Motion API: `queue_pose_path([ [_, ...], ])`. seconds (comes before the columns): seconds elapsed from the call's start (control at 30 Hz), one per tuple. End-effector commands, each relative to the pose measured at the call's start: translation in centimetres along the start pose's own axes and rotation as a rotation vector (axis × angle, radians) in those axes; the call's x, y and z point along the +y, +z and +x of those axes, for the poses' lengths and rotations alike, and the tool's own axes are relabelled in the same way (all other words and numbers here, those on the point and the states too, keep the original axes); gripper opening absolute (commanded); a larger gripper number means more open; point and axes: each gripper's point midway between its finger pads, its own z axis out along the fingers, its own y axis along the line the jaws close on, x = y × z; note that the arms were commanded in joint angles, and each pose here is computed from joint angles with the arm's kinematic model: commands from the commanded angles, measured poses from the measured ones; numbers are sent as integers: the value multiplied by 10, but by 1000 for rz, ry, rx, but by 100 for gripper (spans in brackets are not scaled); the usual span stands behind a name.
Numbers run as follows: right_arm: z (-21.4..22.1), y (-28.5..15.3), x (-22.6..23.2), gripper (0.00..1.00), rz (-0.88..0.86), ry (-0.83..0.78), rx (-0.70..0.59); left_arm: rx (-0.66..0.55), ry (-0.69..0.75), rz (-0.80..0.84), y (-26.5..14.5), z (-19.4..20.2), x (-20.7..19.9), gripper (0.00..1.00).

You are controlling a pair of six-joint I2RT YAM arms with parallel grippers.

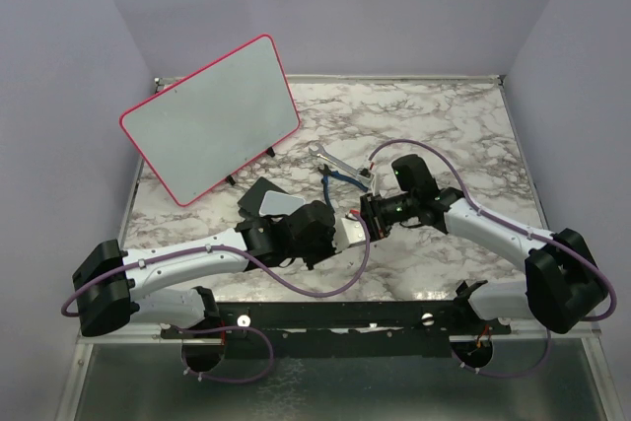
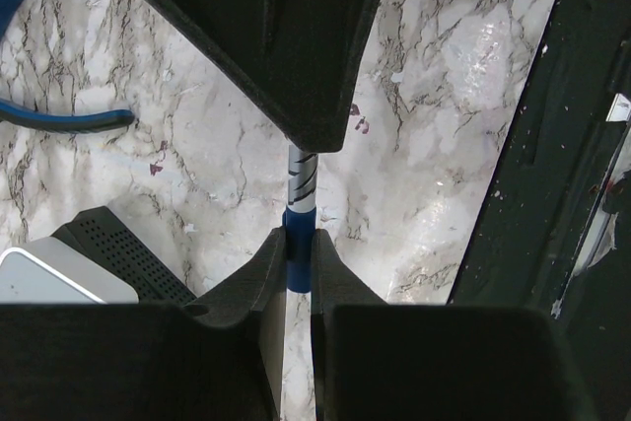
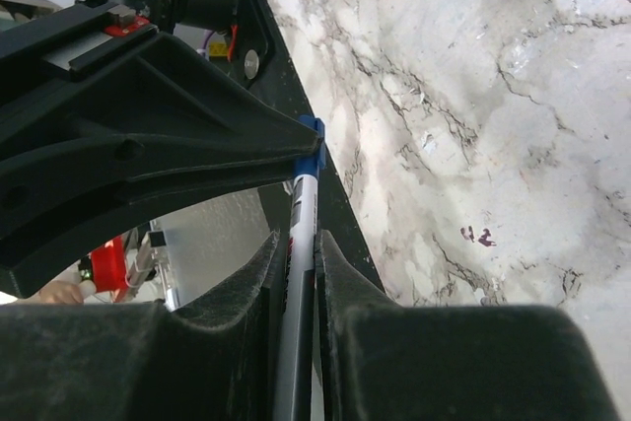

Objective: Write a sentence on the whiteboard
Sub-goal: Pass from the left arm to the right

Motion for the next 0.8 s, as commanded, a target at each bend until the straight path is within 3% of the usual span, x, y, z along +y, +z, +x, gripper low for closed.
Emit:
queue_pose_path([
  [0.0,-1,0,5,16,5,-4,14,-52,9,-22,-5,-18,6,0],
  [0.1,-3,0,3,3,22,-13,0,-49,3,-21,-5,-18,6,0],
  [0.17,-9,-2,1,0,57,-24,-34,-45,-12,-44,-5,-17,9,4],
  [0.2,-13,-4,0,0,78,-26,-58,-44,-27,-67,-5,-18,13,16],
  [0.33,-33,-10,-2,0,141,-48,-194,-80,-148,-178,-13,-25,39,90],
  [0.37,-39,-11,-3,0,154,-49,-232,-102,-190,-194,-16,-29,47,97],
  [0.5,-67,-19,-4,0,190,-74,-411,-253,-406,-268,-36,-52,84,99],
  [0.77,-104,-43,-12,0,320,-128,-603,-679,-839,-296,-88,-96,141,99],
])
